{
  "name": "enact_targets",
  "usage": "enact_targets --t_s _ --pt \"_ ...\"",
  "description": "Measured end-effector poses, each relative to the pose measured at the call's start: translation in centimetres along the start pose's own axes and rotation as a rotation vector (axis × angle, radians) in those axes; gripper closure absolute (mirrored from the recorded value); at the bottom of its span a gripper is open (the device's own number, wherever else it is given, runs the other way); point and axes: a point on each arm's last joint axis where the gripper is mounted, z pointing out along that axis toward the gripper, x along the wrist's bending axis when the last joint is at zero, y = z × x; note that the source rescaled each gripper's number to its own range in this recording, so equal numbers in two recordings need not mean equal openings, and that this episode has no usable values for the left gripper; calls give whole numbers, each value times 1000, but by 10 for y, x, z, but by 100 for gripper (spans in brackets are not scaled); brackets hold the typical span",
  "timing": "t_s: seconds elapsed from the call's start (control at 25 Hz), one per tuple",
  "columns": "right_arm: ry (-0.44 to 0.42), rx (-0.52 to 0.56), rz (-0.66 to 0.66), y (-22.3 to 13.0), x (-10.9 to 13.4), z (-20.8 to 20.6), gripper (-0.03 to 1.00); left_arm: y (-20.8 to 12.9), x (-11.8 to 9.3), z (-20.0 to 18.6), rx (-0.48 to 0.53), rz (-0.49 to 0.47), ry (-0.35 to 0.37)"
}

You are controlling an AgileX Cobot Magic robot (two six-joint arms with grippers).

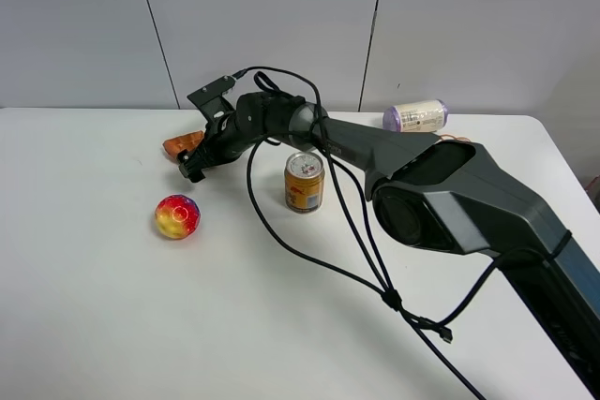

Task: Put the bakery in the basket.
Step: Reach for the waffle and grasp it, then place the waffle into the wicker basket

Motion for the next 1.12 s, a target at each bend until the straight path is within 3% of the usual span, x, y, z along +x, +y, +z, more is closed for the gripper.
enact_targets --t_s 0.16,0.24,0.36,0.48,0.52,0.8,1.12 --pt "1 2 0 0 0 0 0 0 0 0 0 0 0" --pt "1 3 0 0 0 0 11 0 0 0 0 0 0" --pt "7 6 9 -1 1 0 39 0 0 0 0 0 0" --pt "18 13 25 -1 2 0 86 0 0 0 0 0 0" --pt "20 13 28 -1 2 0 97 0 0 0 0 0 0" --pt "33 -5 52 5 3 -5 97 0 0 0 0 0 0" --pt "35 -65 35 37 7 -38 97 0 0 0 0 0 0"
